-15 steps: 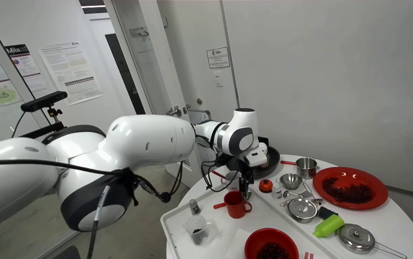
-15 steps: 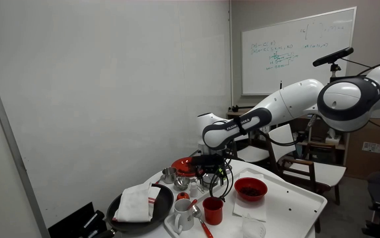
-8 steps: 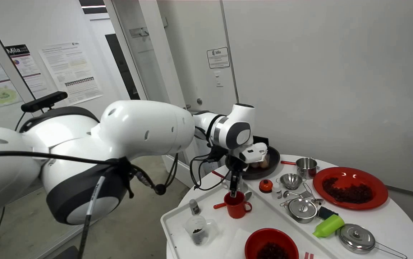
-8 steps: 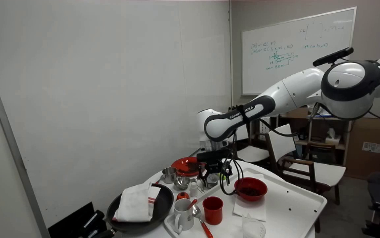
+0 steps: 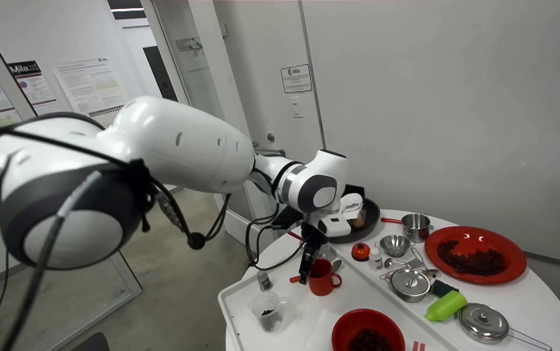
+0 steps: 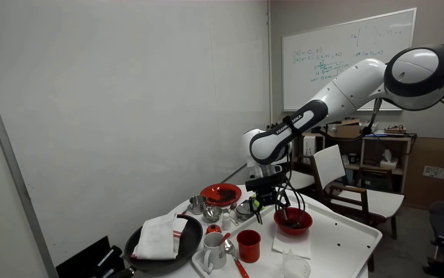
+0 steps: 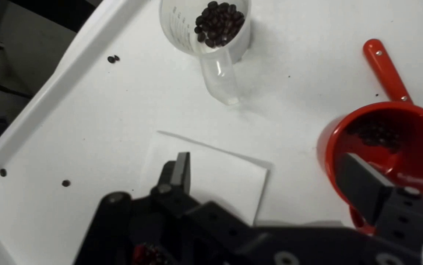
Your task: Pour some of the contents from the jug into the red bowl, pour the contents in the red cup into the red bowl then pour some of the contents from the jug into the red bowl
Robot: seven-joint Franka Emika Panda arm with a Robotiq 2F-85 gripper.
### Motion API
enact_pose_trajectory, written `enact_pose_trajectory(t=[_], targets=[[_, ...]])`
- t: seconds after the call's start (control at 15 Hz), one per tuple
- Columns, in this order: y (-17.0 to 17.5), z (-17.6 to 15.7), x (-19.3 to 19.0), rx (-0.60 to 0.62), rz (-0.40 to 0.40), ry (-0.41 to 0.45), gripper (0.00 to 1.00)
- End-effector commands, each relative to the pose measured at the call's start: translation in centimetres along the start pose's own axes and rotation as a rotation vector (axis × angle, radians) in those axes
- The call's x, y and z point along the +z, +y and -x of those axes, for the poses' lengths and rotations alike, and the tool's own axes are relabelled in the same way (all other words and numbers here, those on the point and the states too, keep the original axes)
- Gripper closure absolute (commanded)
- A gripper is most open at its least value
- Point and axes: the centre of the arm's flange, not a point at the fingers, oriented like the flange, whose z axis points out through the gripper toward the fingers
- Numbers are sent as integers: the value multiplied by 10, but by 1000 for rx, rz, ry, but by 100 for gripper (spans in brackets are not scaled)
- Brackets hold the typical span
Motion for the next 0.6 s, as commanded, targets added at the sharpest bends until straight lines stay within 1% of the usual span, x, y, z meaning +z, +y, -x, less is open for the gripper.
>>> enact_pose_trajectory(t=[0.0,0.07,0.27,0.33,0.53], targets=[[34,33,12,26,36,36,0],[38,36,16,36,36,41,0],[42,51,26,55,0,67,0],[20,23,23,66,19,48,0],[19,28,27,74,27,61,0]])
